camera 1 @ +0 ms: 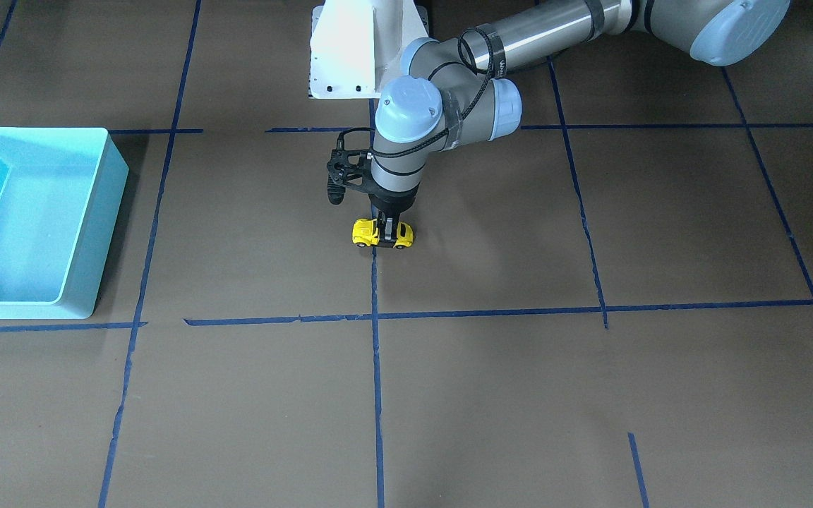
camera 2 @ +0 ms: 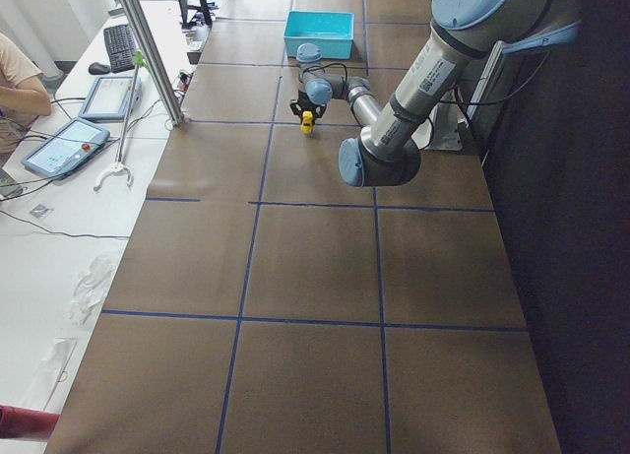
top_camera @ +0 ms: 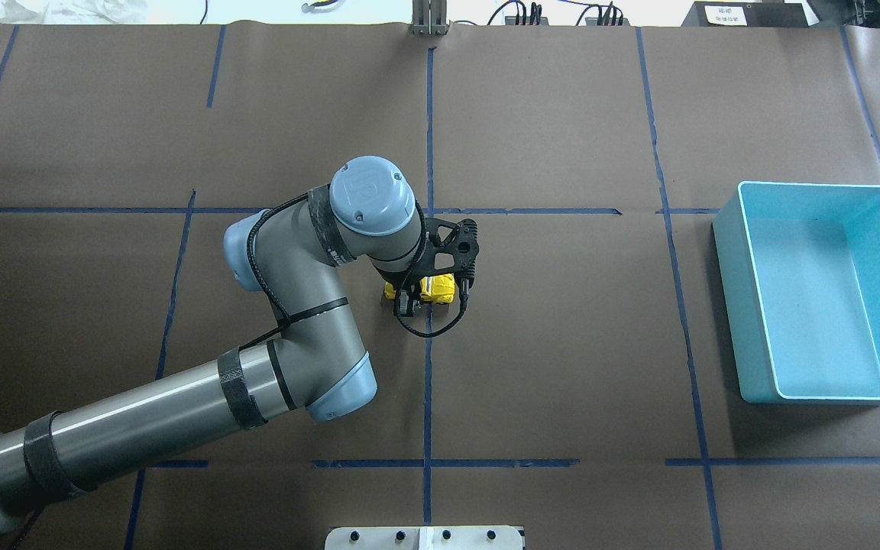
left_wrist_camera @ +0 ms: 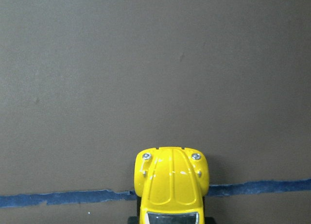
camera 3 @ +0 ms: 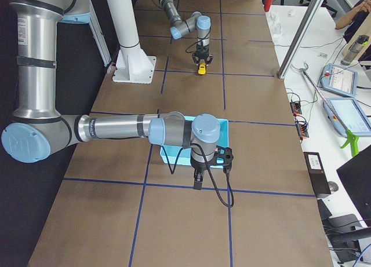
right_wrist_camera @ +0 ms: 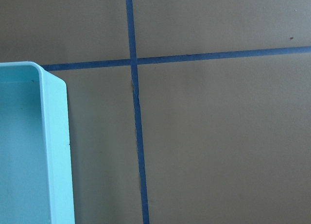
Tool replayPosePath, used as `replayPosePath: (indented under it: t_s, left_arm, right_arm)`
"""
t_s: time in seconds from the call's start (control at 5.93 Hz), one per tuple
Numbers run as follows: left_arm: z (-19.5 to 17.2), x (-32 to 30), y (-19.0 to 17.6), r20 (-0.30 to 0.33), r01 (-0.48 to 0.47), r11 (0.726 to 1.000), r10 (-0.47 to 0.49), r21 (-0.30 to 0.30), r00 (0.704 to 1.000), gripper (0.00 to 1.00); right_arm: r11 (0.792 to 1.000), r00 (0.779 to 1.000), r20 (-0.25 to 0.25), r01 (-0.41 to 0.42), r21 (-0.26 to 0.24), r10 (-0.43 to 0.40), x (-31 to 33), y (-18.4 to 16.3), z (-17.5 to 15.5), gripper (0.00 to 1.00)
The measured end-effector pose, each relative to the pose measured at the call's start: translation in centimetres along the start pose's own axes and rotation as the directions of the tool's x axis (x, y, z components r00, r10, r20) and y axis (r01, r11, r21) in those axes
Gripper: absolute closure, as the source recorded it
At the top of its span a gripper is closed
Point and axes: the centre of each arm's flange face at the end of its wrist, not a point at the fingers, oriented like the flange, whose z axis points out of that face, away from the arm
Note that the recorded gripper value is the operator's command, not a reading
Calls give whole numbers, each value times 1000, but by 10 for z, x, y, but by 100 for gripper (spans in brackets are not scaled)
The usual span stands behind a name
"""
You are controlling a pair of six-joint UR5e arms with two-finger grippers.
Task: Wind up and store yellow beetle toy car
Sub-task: 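Press the yellow car against the table with the left gripper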
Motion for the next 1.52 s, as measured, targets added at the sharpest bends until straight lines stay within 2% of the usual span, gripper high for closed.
replayPosePath:
  t_s: [1.52]
  left_arm:
    - [4, -6, 19, 1, 11, 1000, -11, -13, 1000, 94]
  right_arm:
    - [1000, 1000, 3, -30, -5, 30, 8, 5, 1, 0]
